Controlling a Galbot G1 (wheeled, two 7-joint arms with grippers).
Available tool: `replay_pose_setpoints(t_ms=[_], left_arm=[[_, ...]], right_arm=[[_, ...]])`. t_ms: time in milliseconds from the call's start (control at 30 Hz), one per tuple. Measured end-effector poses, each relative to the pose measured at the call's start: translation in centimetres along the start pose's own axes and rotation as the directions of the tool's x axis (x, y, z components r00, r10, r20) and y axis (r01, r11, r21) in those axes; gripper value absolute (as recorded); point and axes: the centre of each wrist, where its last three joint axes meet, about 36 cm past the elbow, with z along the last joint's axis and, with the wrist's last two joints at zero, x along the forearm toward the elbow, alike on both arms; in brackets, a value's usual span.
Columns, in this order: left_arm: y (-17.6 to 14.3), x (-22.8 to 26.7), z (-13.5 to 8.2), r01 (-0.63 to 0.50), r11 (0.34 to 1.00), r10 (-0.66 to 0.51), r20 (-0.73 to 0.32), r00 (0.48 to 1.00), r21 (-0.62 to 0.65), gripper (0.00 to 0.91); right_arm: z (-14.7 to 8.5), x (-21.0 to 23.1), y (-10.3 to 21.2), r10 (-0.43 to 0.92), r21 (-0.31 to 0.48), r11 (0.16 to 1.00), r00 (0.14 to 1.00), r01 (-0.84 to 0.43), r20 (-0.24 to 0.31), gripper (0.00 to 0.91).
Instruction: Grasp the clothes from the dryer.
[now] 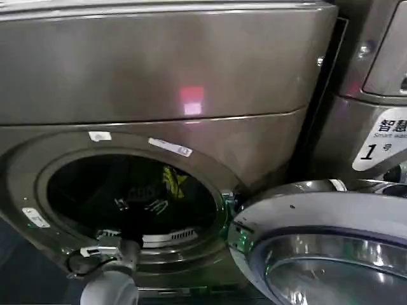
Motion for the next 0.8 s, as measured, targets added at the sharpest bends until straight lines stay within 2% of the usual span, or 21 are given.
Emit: replay_pose_setpoints(t_ms=[133, 533, 800], left_arm=[[0.2, -4.1, 0.5, -0.014, 1.000, 0.014, 0.007, 1.000, 0.027, 0.907], [1.4, -18.0, 1.4, 0.017, 1.000, -0.017, 0.034, 0.999, 0.012, 0.907], [2.9, -26.5, 2.2, 0.021, 0.999, -0.022, -0.031, 0.999, -0.046, 0.907]], right_arm=[[-0.3, 0.0, -0.2, 0.014, 0.013, 1.000, 1.000, -0.014, -0.019, 0.907], [-1.7, -0.2, -1.1, 0.035, 0.025, 0.999, 0.999, -0.035, -0.011, 0.907], [-2.1, 0.1, -2.0, 0.058, 0.021, 0.998, 0.998, -0.058, -0.011, 0.907]])
